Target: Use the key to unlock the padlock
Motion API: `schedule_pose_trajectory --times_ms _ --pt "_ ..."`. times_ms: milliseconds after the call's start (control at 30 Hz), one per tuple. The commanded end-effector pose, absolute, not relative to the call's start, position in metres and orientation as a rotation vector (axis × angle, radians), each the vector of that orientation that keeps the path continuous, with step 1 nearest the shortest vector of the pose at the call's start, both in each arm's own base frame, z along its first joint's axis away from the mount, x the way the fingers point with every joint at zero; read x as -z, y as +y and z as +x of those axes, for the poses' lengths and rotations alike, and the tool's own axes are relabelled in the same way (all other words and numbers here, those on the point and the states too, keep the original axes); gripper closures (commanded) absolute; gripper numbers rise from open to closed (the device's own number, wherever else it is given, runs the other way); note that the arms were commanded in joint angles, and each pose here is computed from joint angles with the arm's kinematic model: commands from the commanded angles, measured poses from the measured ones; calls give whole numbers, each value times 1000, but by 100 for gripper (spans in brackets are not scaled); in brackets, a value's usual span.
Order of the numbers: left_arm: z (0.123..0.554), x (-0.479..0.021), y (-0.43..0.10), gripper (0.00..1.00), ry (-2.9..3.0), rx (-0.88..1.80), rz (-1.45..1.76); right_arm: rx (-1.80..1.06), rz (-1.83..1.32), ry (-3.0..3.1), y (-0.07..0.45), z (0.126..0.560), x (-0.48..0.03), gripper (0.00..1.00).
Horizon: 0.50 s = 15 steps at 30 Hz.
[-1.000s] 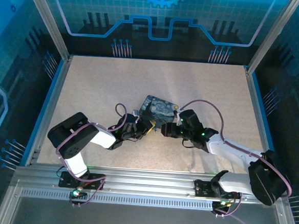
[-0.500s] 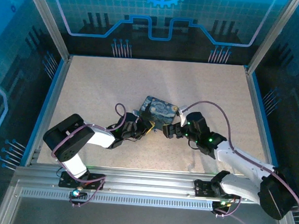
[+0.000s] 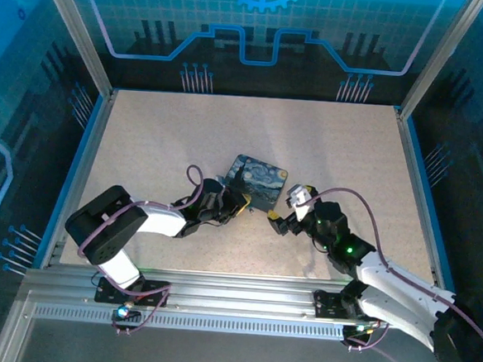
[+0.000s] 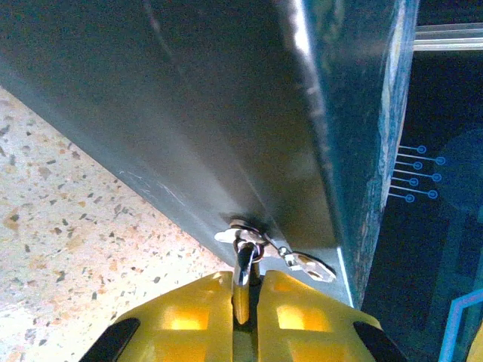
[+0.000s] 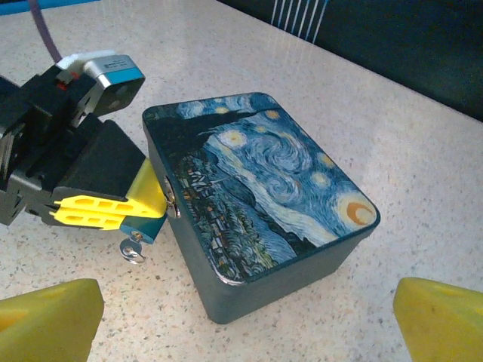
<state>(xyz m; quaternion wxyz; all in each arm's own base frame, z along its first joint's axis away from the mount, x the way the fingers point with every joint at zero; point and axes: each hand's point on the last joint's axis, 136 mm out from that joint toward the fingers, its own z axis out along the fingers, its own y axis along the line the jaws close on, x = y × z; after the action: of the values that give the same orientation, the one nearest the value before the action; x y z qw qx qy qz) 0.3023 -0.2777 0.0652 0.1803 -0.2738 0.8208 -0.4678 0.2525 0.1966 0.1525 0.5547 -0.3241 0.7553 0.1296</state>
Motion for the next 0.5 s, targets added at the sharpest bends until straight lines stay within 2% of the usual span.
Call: schedule_pose_trajectory --times_ms 0,300,467 --pt "309 -91 -283 100 2267 1352 -736 -277 -854 1658 209 250 -165 0" --pt "309 -100 -282 100 2263 1349 -747 -177 -1092 1544 251 238 -148 0" --pt "309 -104 -283 100 2261 1361 -752 -118 -1150 1511 270 235 -133 5"
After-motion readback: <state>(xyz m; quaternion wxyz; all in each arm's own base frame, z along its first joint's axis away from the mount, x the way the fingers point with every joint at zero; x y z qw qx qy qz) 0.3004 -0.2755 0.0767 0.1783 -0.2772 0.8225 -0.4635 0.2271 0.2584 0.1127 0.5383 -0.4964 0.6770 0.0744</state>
